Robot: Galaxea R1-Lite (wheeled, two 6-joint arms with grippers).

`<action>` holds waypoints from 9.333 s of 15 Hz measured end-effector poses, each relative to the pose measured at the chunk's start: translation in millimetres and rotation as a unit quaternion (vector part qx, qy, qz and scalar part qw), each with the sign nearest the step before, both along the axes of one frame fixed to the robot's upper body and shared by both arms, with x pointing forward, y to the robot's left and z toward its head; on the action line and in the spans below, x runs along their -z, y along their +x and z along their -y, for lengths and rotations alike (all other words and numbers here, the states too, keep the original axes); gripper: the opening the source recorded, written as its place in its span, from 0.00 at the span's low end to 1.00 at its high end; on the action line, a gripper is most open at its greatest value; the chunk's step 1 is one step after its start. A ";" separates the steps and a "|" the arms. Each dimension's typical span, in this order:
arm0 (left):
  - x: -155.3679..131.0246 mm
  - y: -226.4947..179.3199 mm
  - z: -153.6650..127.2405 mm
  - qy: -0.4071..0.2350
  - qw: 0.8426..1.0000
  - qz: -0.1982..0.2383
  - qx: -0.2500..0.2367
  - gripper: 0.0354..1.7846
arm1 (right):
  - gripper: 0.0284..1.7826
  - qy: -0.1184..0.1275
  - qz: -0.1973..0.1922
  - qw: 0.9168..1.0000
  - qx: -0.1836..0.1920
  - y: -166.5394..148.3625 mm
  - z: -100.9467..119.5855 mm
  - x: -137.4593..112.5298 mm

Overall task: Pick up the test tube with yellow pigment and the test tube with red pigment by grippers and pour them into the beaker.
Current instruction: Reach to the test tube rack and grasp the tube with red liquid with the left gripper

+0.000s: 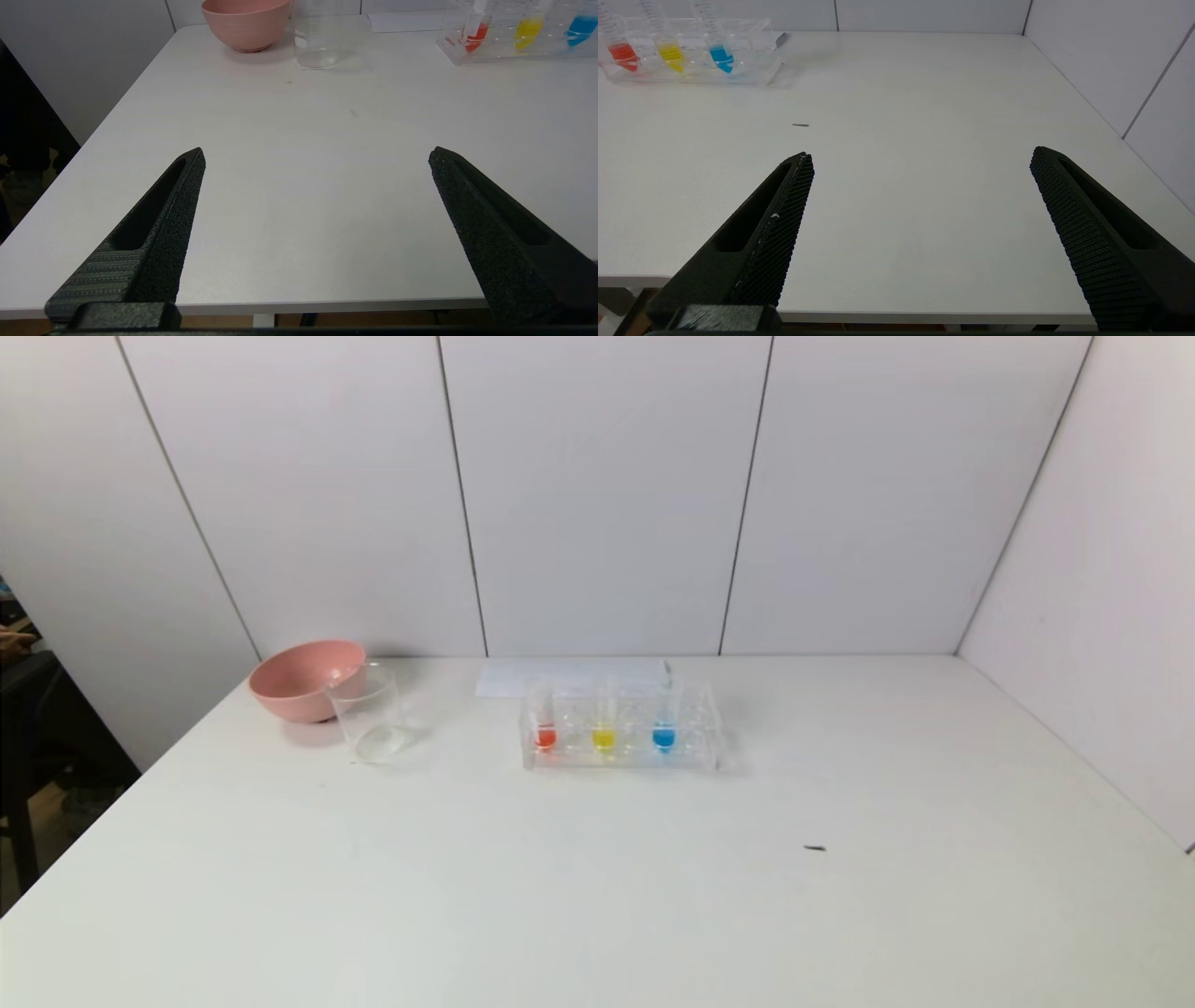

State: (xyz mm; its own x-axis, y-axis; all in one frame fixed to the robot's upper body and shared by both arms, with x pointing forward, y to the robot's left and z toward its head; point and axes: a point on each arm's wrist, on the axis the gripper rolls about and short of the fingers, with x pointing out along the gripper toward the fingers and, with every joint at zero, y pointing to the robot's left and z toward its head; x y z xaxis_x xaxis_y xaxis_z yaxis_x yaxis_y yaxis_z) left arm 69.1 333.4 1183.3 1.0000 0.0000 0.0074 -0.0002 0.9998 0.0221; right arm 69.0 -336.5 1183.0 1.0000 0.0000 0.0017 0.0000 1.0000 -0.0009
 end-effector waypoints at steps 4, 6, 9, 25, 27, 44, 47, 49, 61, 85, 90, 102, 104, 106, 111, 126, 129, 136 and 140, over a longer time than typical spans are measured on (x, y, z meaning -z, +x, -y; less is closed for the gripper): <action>-3.9 -1.3 0.2 0.000 1.000 0.005 0.005 0.94 | 0.95 0.000 0.000 1.000 0.000 0.0 0.0 0.0; -11.9 -4.0 0.6 0.001 1.000 0.016 0.015 0.94 | 0.95 0.000 0.000 1.000 0.000 0.0 0.0 0.0; -24.3 -9.7 1.5 0.002 0.999 0.027 0.035 0.94 | 0.95 0.000 0.000 1.000 0.000 0.0 0.0 0.0; -127.3 -25.9 2.7 0.027 0.997 0.037 0.062 0.94 | 0.95 0.000 0.000 1.000 0.000 0.0 0.0 0.0; -144.4 -16.1 3.2 0.026 0.997 0.028 0.072 0.94 | 0.95 0.000 0.000 1.000 0.000 0.0 0.0 0.0; -205.8 137.7 9.6 -0.022 0.990 -0.056 0.131 0.94 | 0.95 0.000 0.000 1.000 0.000 0.0 0.0 0.0; -197.7 156.7 16.9 -0.023 0.985 -0.078 0.153 0.94 | 0.95 0.000 0.000 1.000 0.000 0.0 0.0 0.0; -191.3 168.9 23.7 -0.019 0.982 -0.084 0.170 0.94 | 0.95 0.000 0.000 1.000 0.000 0.0 0.0 0.0; -151.6 240.9 67.6 -0.002 0.980 -0.095 0.174 0.94 | 0.95 0.000 0.000 1.000 0.000 0.0 0.0 0.0; -113.5 295.9 102.0 0.005 0.975 -0.101 0.196 0.94 | 0.95 0.000 0.000 1.000 0.000 0.0 0.0 0.0; -102.6 310.1 108.8 0.008 0.974 -0.116 0.196 0.94 | 0.95 0.000 0.000 1.000 0.000 0.0 0.0 0.0; -64.9 321.6 150.6 0.010 0.973 -0.086 0.212 0.94 | 0.95 0.000 0.000 1.000 0.000 0.0 0.0 0.0; -62.1 321.2 153.6 0.012 0.974 -0.090 0.210 0.94 | 0.95 0.000 0.000 1.000 0.000 0.0 0.0 0.0; -59.4 321.6 156.5 0.014 0.973 -0.091 0.210 0.94 | 0.95 0.000 0.000 1.000 0.000 0.0 0.0 0.0; -52.5 330.9 167.4 0.005 0.976 -0.057 0.212 0.94 | 0.95 0.000 0.000 1.000 0.000 0.0 0.0 0.0; -27.1 355.5 179.4 0.010 0.980 -0.052 0.193 0.94 | 0.95 0.000 0.000 1.000 0.000 0.0 0.0 0.0; -24.7 358.1 180.7 0.010 0.980 -0.052 0.192 0.94 | 0.95 0.000 0.000 1.000 0.000 0.0 0.0 0.0; -21.4 360.4 182.2 0.007 0.980 -0.045 0.193 0.94 | 0.95 0.000 0.000 1.000 0.000 0.0 0.0 0.0; -21.8 360.7 182.4 0.006 0.980 -0.041 0.194 0.84 | 0.95 0.000 0.000 1.000 0.000 0.0 0.0 0.0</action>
State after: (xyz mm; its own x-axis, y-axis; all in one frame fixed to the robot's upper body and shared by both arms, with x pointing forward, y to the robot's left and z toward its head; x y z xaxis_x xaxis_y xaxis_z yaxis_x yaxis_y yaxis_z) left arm 429.8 151.0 1205.2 0.9222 -0.3794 -0.0746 0.3816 0.9241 0.0174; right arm 69.0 -336.5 1183.0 1.0000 0.0000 0.0017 0.0000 1.0000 -0.0013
